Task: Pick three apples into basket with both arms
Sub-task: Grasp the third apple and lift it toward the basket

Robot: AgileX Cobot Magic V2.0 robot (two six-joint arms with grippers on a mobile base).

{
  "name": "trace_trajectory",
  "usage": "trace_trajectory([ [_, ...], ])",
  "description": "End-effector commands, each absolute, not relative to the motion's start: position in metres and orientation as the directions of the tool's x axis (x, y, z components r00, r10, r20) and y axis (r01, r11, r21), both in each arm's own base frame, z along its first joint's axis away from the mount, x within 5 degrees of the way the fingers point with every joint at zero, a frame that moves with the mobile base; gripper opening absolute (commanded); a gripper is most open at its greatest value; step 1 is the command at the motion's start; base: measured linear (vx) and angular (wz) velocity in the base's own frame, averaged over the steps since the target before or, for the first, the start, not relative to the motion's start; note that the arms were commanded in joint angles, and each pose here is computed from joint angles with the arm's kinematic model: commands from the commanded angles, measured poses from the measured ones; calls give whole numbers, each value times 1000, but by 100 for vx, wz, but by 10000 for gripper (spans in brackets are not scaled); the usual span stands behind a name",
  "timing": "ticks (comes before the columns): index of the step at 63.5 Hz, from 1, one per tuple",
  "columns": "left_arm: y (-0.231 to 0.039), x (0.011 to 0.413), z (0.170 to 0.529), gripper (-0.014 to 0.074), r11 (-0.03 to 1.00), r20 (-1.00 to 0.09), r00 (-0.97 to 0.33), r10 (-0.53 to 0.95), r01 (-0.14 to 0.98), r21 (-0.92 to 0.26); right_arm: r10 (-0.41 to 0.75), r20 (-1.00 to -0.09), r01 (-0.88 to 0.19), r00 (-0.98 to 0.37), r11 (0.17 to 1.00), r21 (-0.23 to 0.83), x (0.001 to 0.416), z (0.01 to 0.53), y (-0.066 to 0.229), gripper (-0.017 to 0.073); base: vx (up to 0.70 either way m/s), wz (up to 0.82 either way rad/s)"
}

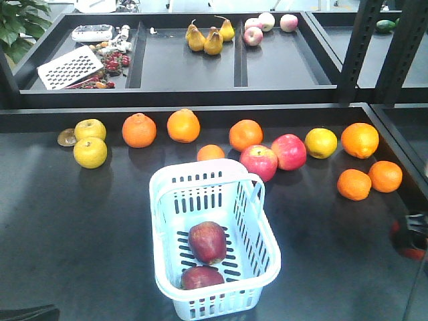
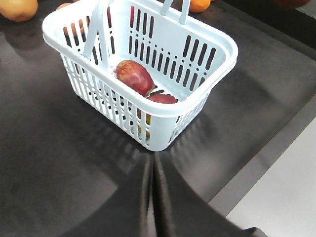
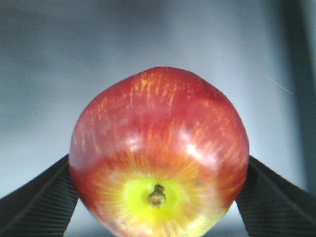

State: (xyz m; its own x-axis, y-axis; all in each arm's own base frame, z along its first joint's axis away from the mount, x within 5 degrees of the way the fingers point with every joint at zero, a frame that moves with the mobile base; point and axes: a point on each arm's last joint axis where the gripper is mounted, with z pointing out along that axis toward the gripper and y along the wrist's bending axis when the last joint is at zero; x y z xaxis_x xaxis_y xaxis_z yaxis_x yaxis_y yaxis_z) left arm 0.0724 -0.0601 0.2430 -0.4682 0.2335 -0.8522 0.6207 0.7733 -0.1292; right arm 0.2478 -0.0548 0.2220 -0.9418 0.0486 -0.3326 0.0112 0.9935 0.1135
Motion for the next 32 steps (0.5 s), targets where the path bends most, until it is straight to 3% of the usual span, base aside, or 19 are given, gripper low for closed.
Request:
trace_trajectory([
  [1, -61, 77, 255, -6, 786, -885, -434, 167, 601, -146, 2, -422, -67, -907, 987, 149, 241, 252, -32, -5, 0, 0],
  [15, -61, 77, 255, -6, 786, -885, -434, 167, 601, -146, -101, -511, -261, -854, 932, 251, 222, 283, 27, -4, 0, 0],
  [32, -61, 77, 255, -6, 786, -885, -434, 167, 601, -146, -198, -612, -483, -766, 806, 344, 212, 292, 106, -4, 0, 0],
])
